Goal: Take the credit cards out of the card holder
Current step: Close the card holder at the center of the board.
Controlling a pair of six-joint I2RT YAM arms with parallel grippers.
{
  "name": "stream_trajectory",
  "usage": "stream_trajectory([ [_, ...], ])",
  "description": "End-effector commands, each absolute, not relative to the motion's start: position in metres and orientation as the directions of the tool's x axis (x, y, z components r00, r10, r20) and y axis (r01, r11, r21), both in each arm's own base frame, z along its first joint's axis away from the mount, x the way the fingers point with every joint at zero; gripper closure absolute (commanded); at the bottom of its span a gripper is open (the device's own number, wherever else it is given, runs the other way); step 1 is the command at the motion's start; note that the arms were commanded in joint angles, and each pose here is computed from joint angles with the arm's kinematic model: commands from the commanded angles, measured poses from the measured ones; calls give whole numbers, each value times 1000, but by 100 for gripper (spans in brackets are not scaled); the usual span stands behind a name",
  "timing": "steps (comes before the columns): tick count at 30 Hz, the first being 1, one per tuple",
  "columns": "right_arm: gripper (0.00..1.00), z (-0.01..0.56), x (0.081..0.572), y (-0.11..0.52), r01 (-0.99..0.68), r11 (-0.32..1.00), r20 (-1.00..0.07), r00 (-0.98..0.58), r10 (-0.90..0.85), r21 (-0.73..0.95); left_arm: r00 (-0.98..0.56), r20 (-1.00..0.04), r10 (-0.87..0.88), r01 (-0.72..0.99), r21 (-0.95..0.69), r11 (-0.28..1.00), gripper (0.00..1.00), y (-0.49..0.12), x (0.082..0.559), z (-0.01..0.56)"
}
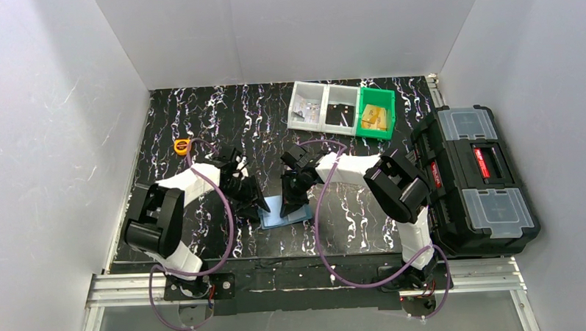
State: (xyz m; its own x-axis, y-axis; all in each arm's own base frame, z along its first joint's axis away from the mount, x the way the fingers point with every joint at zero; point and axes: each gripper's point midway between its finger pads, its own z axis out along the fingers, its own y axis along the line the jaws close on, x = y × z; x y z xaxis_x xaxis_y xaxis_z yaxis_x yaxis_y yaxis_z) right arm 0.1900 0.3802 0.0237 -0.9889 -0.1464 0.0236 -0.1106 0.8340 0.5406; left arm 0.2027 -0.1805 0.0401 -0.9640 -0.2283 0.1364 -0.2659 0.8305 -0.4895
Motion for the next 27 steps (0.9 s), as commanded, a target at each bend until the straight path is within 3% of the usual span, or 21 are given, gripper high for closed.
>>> stream_trajectory([
  [1, 96, -2, 182, 363, -91, 869, 56, -989, -135, 486, -978, 104, -179, -207, -471, 857, 54, -186, 209, 36],
  [7, 97, -4, 181, 361, -78, 866, 68, -989, -128, 493, -980, 123, -156, -195, -449, 872, 59, -192, 209, 22],
  [17, 98, -8, 180, 360, -69, 863, 87, -988, -130, 501, -987, 105, -121, -159, -549, 821, 66, -222, 214, 32],
  [27, 96, -2, 181, 361, -67, 852, 77, -989, -124, 519, -991, 40, -129, -130, -547, 827, 64, -221, 217, 52],
])
